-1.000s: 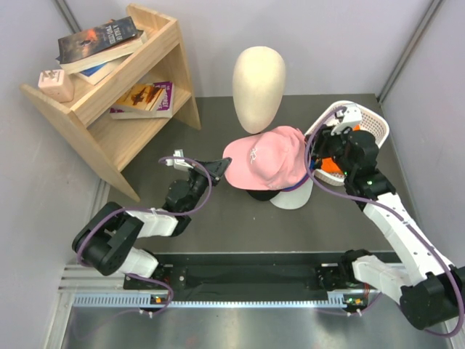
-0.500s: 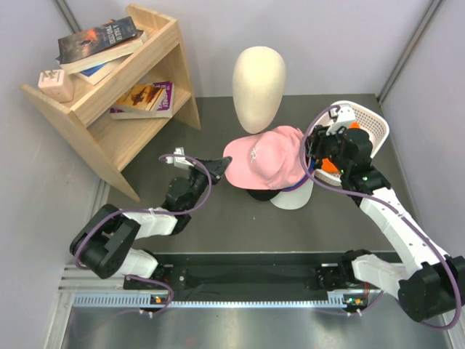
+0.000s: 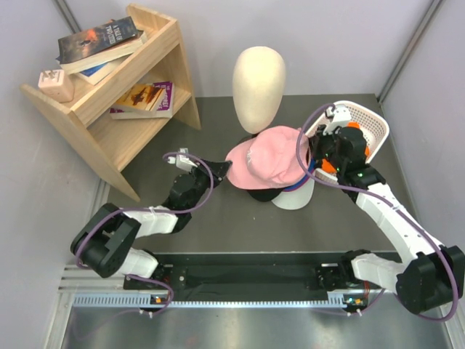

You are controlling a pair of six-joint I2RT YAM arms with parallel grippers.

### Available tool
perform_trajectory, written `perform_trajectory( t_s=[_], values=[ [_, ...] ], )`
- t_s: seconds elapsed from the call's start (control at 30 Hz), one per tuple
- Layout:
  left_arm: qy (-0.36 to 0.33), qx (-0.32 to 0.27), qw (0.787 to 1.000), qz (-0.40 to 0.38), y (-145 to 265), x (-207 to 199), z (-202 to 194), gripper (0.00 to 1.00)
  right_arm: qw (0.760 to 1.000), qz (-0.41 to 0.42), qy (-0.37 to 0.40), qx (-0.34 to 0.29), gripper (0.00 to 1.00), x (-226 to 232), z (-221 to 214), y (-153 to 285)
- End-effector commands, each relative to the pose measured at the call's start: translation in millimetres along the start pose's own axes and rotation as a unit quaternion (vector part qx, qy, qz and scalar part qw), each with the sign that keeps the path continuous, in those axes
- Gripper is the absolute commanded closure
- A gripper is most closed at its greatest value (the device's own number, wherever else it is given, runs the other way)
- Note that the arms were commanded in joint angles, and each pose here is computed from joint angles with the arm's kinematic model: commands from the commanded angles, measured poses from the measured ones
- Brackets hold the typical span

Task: Stack the hats

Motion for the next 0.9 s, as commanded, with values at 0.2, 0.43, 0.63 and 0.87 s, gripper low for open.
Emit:
perform_trajectory(
  t_s=[0.2, 0.43, 0.63, 0.87],
  values=[
    [-0.077, 0.108, 0.978, 0.161, -1.3, 62.2, -29.9, 0.53, 0.998, -0.061, -0.001, 0.004, 1.0, -13.4, -3.7, -3.6],
    [-0.078, 0.106, 0.98, 0.151, -5.7, 56.1, -28.1, 0.5, 0.998, -0.068, 0.001, 0.008, 1.0, -15.1, -6.3, -3.7],
    [-0.123, 0.059, 0.974, 0.178, 12.7, 40.0, -2.1, 0.34, 0.997, -0.075, 0.002, 0.014, 0.99, -16.2, -6.2, -1.9],
    [-0.195, 0.014, 0.954, 0.23, 36.7, 20.1, 33.1, 0.12, 0.998, -0.067, 0.0, 0.003, 0.48, -11.9, 5.6, 20.0]
  ],
)
Point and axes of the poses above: each gripper's point midway between its finger pads, its own y axis back along the fingers, its own x axis along the line the jaws close on, z = x × y, the point moved 9 cm from there along y, back along the fingers, and after that the axes turned 4 degrees about -y, right-handed, at the moved point
